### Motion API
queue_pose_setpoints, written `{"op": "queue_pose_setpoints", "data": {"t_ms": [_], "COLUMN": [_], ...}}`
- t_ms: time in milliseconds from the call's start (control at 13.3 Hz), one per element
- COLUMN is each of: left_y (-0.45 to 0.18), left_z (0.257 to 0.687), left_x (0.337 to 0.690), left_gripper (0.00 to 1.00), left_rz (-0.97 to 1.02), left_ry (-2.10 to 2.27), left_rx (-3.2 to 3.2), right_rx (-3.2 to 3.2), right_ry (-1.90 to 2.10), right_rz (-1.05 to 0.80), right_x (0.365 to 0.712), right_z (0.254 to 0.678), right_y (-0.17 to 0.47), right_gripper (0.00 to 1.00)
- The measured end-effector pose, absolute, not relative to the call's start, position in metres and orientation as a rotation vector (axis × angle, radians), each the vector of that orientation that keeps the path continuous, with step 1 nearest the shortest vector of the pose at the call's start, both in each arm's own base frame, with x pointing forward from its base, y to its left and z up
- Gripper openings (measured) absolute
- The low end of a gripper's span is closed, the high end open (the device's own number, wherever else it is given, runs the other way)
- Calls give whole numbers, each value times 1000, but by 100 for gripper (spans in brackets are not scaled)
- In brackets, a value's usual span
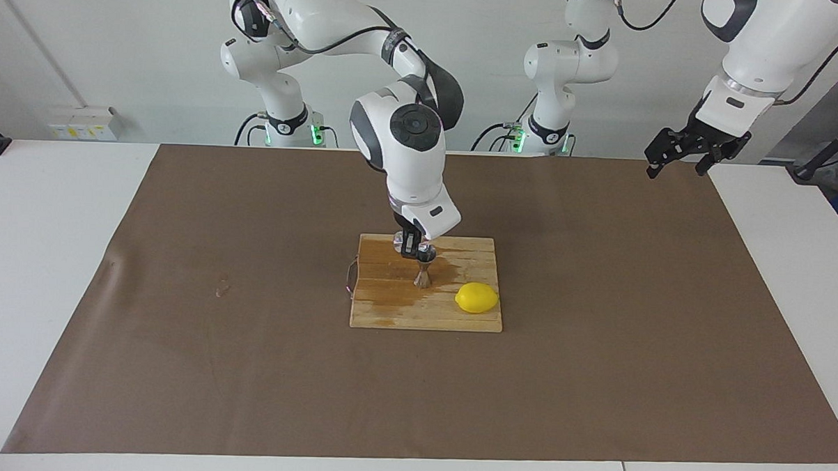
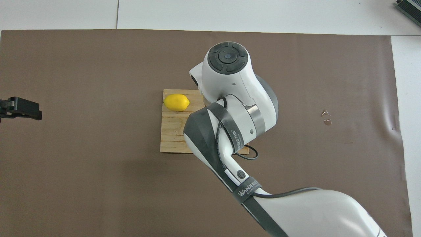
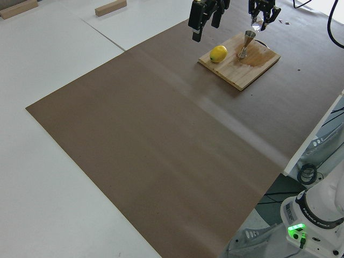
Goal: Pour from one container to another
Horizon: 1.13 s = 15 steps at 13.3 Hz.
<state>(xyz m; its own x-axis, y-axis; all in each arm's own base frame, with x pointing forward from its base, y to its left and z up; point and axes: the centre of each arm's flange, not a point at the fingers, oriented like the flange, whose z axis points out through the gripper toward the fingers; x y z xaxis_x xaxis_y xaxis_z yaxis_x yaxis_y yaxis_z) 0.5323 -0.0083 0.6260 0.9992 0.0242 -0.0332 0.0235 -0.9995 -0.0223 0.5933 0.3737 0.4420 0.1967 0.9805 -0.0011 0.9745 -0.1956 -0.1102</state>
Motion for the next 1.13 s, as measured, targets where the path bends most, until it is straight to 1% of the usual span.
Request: {"op": "queue_pose_setpoints", "data": {"t_ms": [754, 1131], "left_y": [-8, -8], "left_z": [626, 626], "left_x": [532, 532], "left_gripper": [100, 100], "left_rz": [52, 52], "left_ry": [-37, -37], "left_rx": [-3119, -3119], "right_rx": [-2485, -2496], "right_ry": [-1791, -1781], "right_rz": [134, 135], "right_x": [589, 590], "right_z": [442, 442], "right_y": [378, 378], "right_gripper": [49, 49]}}
